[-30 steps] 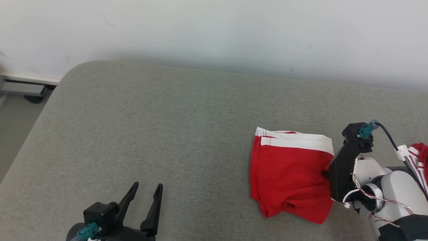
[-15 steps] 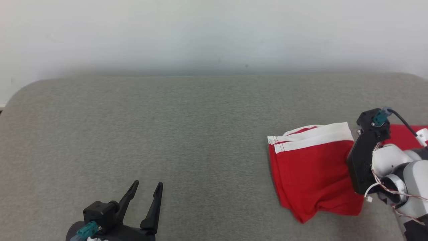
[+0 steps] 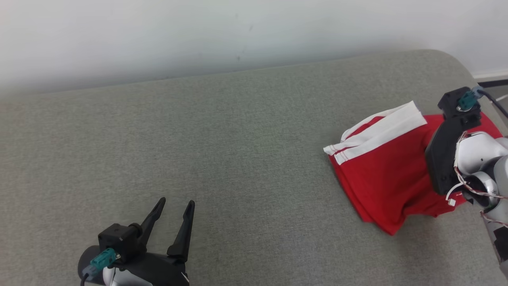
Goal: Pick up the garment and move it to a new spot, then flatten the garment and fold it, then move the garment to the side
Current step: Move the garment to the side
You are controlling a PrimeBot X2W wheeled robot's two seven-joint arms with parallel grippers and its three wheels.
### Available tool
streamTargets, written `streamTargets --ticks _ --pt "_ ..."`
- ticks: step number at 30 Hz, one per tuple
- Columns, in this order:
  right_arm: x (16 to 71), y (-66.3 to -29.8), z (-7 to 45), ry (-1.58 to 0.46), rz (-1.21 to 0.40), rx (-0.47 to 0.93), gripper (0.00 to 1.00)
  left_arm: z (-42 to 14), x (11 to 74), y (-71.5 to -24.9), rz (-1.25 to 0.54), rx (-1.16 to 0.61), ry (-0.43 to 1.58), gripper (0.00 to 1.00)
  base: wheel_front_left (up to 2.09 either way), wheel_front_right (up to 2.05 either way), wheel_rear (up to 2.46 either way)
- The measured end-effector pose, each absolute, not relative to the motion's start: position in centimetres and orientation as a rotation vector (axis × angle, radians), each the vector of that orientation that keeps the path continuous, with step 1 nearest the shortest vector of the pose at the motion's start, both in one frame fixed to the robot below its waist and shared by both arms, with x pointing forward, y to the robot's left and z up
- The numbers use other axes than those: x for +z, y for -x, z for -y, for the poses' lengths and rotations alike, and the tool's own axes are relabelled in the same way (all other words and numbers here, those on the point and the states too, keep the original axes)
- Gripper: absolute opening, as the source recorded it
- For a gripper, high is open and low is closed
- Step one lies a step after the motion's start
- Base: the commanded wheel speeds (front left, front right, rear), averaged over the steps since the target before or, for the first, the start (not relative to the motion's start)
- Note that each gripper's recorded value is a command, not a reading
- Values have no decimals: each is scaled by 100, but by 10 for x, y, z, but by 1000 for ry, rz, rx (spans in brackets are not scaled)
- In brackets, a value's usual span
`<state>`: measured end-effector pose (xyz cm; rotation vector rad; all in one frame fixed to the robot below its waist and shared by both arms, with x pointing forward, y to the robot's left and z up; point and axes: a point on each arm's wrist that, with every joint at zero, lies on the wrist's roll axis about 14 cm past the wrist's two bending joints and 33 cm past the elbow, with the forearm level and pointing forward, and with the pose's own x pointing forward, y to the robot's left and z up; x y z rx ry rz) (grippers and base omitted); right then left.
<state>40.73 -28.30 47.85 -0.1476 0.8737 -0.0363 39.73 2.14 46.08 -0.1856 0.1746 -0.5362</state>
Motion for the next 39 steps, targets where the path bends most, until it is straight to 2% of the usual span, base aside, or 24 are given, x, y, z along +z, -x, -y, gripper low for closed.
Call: streamTargets --ticks 20,26,31,38,39 --pt "498 -410 348 95 -803 -237 0 -3 447 -406 -210 -607 171 100 0 0 0" --pt "479 -413 361 72 -814 -292 0 -9 445 -409 -216 -599 164 100 0 0 0" --pt "469 -417 394 119 -801 -412 0 -20 437 -413 -239 -576 149 100 0 0 0" --pt "437 -422 396 131 -857 -448 0 -33 428 -417 -260 -550 138 100 0 0 0" --pt "432 -422 397 140 -867 -451 8 -35 427 -417 -263 -545 138 100 0 0 0"
